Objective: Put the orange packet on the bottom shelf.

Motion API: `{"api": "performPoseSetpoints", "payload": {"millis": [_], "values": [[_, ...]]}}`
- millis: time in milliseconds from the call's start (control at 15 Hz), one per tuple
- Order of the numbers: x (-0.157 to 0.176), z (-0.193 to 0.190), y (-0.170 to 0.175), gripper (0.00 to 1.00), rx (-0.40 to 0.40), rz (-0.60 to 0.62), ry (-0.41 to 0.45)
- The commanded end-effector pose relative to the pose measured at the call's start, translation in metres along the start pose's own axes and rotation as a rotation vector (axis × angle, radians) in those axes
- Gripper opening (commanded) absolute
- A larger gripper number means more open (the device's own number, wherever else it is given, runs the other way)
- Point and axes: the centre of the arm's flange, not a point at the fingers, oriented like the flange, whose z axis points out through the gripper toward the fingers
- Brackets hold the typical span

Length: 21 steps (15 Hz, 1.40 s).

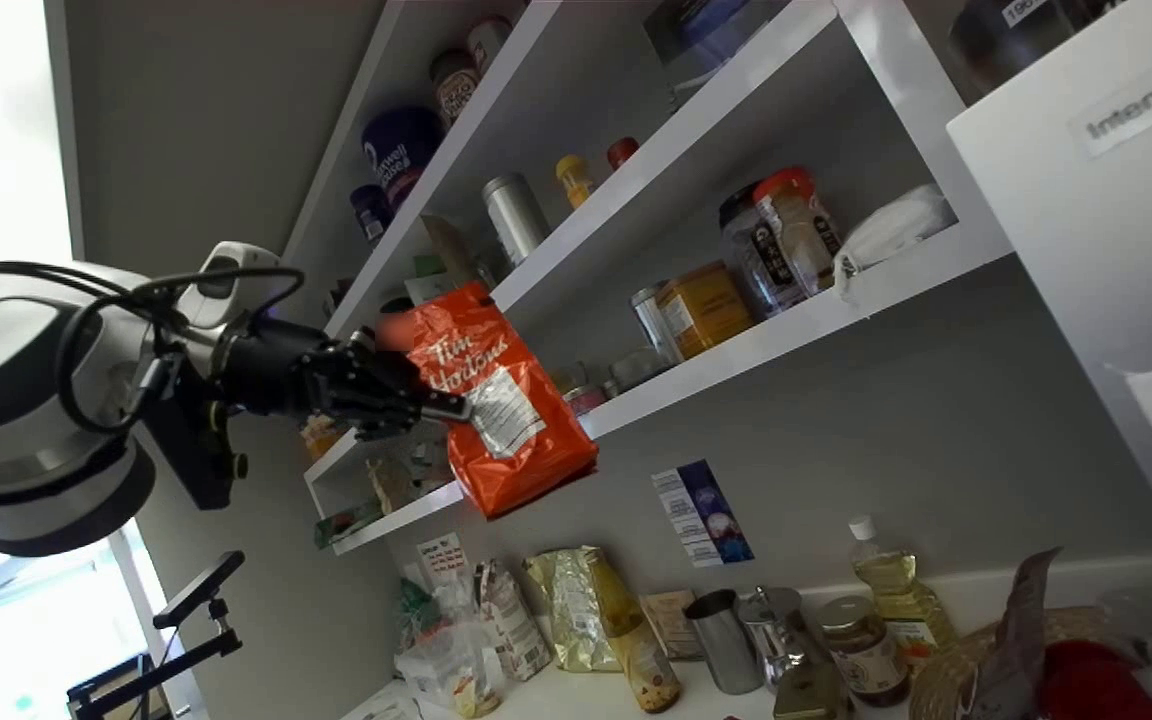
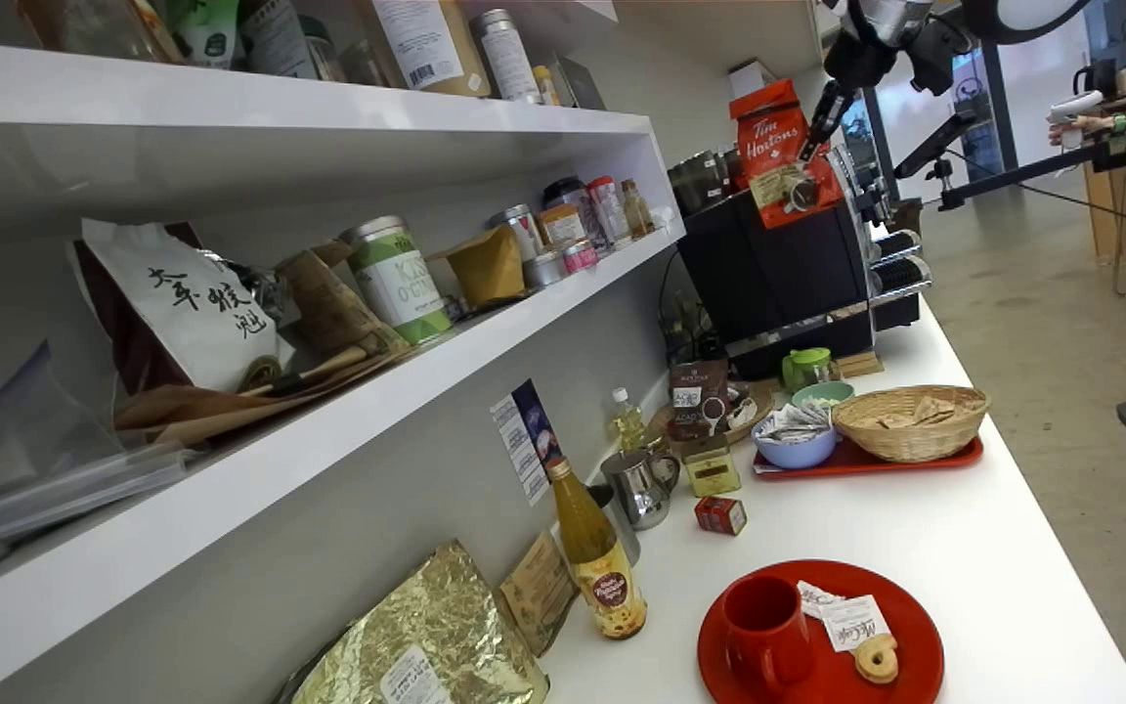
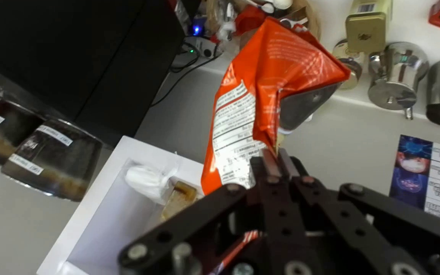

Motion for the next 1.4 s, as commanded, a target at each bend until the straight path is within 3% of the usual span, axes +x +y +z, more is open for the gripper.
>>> {"api": "performPoseSetpoints", "payload": {"millis": [0, 733, 1333], "values": [[0.038, 0.015, 0.02, 0.01, -0.083, 0.006, 0.04], [0.092, 0.062, 0.06, 0.01, -0.205, 0.06, 0.186], [0.157, 0.105, -0.033, 0.01, -0.1, 0.018, 0.266]]}}
